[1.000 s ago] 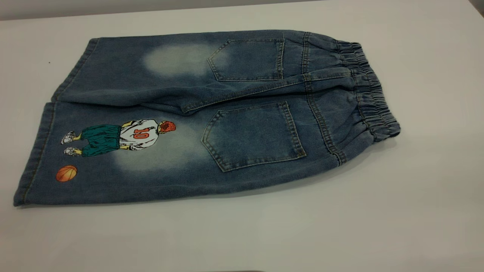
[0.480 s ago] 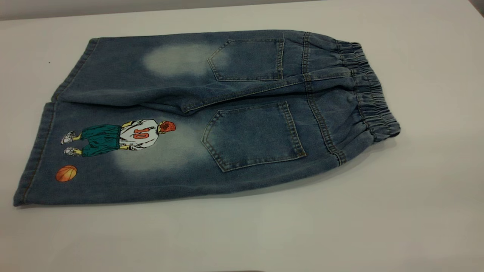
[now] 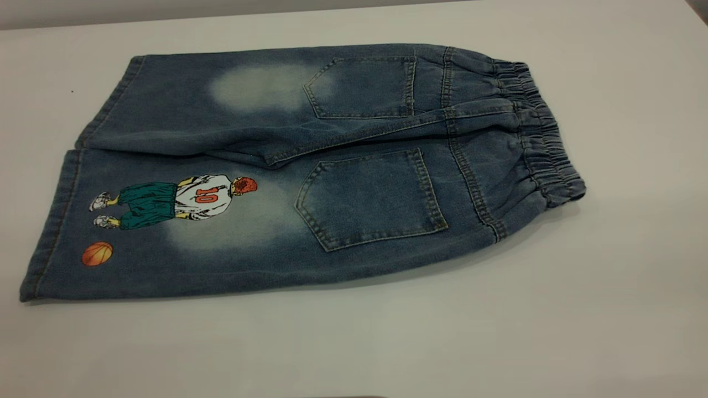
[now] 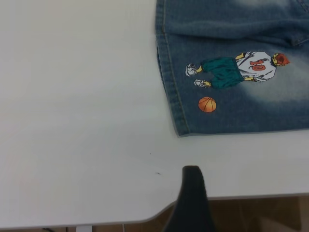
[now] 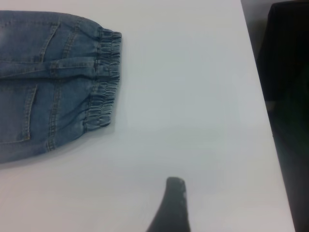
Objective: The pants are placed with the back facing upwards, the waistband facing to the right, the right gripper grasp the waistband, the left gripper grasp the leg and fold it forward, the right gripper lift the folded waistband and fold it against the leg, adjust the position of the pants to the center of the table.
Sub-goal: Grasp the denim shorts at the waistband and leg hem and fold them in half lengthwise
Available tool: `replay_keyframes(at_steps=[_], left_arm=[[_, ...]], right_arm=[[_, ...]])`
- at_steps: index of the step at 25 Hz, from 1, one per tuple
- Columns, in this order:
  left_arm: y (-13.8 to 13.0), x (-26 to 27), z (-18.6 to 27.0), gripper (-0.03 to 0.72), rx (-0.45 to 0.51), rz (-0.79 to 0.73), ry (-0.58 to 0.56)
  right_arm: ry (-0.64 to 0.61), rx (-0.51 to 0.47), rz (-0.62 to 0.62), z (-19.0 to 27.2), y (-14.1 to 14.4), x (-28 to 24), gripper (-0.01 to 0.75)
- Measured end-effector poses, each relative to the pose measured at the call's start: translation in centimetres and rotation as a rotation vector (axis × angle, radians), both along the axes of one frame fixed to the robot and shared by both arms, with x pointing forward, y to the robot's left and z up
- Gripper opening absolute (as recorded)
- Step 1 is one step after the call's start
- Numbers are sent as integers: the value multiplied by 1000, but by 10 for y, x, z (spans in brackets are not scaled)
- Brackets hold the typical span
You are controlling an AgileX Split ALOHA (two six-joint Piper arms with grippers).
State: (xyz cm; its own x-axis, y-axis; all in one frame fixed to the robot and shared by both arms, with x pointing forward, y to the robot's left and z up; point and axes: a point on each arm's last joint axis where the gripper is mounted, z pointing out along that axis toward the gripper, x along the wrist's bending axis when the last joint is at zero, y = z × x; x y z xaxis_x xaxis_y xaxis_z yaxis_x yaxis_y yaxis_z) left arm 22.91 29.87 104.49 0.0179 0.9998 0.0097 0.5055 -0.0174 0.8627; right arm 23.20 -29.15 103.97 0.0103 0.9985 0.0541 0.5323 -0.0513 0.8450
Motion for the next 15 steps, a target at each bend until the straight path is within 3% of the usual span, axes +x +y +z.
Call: replay_keyframes(at_steps=[15], left_arm=[[0,0,0,546,1,-1,0]], right_arm=[[-1,10,6,0,1,0,586]])
